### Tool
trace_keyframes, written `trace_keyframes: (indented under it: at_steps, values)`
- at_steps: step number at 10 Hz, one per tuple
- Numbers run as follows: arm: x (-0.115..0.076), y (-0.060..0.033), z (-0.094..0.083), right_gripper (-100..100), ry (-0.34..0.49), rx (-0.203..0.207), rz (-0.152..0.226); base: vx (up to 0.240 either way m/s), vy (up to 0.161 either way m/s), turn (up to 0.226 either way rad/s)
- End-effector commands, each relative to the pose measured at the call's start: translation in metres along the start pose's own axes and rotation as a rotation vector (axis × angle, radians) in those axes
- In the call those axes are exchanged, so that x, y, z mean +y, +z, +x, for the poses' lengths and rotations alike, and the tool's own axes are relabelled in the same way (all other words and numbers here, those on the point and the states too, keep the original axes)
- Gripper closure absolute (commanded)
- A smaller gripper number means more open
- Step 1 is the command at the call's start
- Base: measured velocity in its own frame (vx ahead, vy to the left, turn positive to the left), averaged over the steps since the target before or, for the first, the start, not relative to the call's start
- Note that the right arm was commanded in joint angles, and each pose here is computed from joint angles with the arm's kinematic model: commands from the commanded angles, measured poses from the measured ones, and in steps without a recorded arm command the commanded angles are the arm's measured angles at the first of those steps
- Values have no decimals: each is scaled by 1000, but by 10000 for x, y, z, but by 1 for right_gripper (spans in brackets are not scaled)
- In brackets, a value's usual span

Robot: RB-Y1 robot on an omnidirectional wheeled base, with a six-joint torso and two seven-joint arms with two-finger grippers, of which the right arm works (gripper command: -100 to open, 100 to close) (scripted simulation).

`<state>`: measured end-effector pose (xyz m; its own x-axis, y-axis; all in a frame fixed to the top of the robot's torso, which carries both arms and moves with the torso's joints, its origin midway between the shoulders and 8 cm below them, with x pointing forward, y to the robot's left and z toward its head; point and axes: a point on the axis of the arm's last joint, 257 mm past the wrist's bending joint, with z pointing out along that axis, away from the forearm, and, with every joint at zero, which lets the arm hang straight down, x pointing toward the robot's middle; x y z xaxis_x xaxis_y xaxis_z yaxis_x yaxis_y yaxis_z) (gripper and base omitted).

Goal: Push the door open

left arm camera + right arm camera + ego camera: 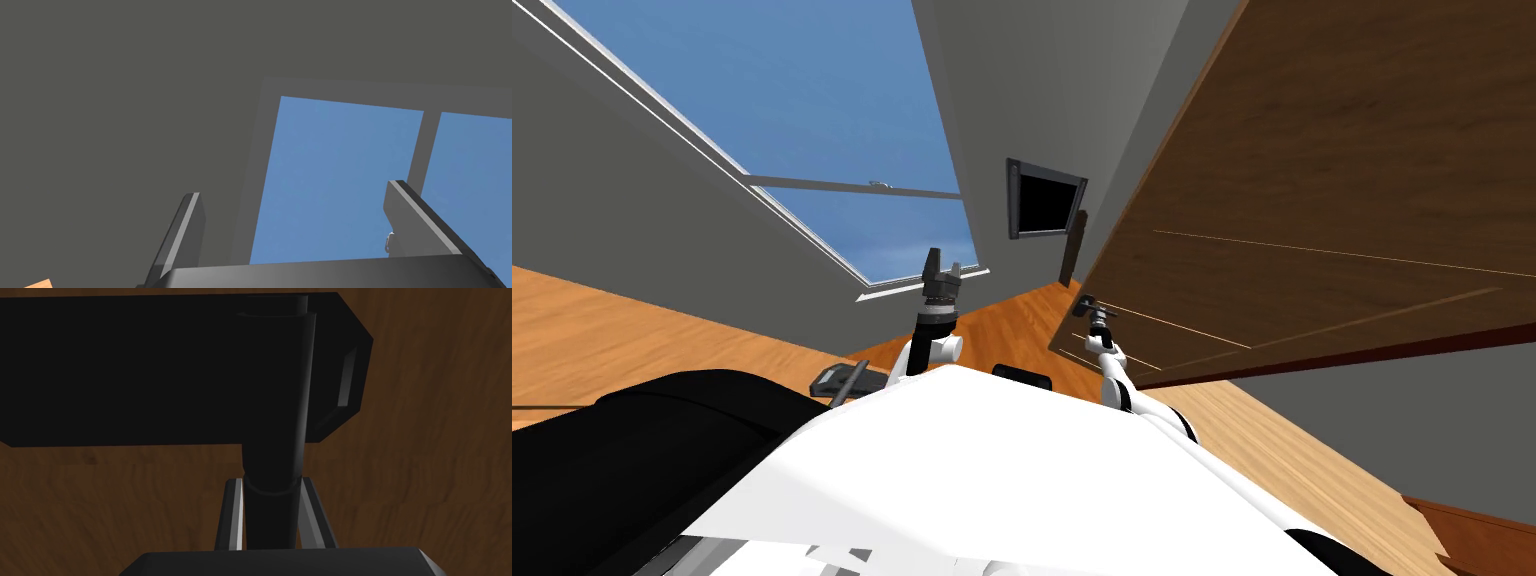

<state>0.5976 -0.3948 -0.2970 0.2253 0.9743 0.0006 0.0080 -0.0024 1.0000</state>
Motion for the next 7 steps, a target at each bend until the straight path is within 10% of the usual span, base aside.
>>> trace_keyframes:
  at_steps: [1, 7]
  values:
    - [44, 22, -94, 100, -1, -16, -8, 178, 105, -61]
    - [27, -29, -461, 100, -1, -81, -5, 170, 53, -57]
